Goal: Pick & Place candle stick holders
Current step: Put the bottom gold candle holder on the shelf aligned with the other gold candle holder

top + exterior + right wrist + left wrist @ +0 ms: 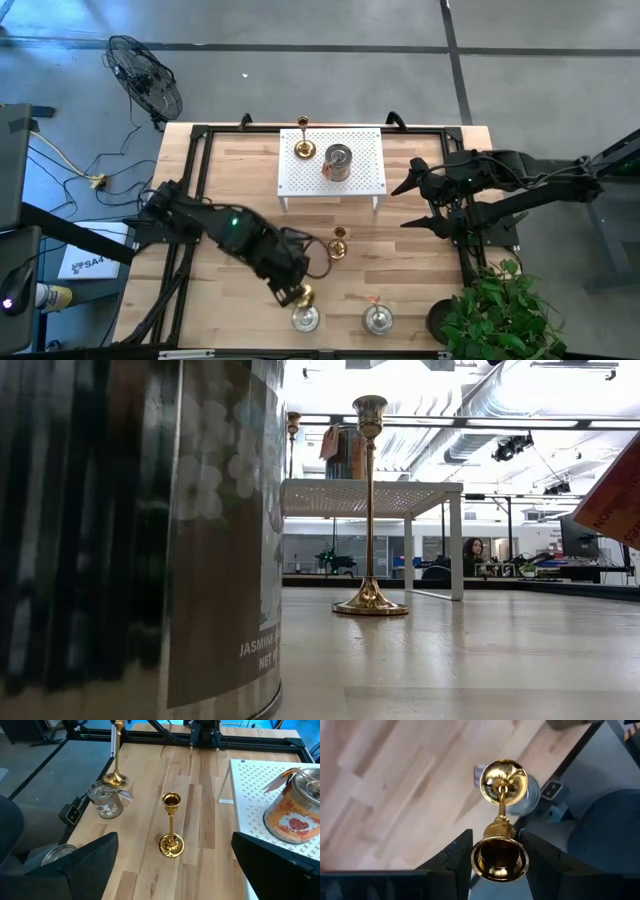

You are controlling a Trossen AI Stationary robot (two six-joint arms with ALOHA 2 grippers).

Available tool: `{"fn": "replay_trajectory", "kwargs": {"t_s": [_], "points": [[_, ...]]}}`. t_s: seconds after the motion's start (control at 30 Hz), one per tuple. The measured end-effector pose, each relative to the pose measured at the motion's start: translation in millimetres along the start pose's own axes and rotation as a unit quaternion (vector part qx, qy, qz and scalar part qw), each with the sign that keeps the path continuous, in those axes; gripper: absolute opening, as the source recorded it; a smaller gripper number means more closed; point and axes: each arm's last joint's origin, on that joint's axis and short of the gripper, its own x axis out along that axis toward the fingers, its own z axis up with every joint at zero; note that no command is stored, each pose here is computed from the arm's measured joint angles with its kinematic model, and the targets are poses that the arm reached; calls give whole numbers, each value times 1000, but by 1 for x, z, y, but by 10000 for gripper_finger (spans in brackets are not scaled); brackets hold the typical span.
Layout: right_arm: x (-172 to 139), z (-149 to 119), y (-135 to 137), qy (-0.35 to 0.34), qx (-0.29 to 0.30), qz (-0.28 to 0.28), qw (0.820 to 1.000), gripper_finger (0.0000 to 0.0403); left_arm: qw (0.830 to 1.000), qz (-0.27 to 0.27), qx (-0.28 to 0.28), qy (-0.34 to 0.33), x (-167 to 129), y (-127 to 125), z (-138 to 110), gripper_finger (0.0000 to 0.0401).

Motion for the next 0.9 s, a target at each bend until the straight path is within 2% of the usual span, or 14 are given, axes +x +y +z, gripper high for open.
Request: {"fn": "replay_trajectory", "kwargs": {"t_s": [0.27, 0.43, 0.7, 0.9], "points": [[0, -1, 0, 6, 1, 0, 1000, 385, 999, -6, 51, 0, -3, 20, 37, 135], [0, -2, 0, 10, 2, 0, 1000, 385, 998, -18, 54, -2, -12, 32, 50, 135], [0, -2, -1, 10, -1, -9, 1000, 385, 997, -44, 52, -38, -45, 48, 45, 135], [0, -1, -1, 7, -3, -23, 1000, 385, 990, -33, 66, -119, -78, 65, 33, 135]]}}
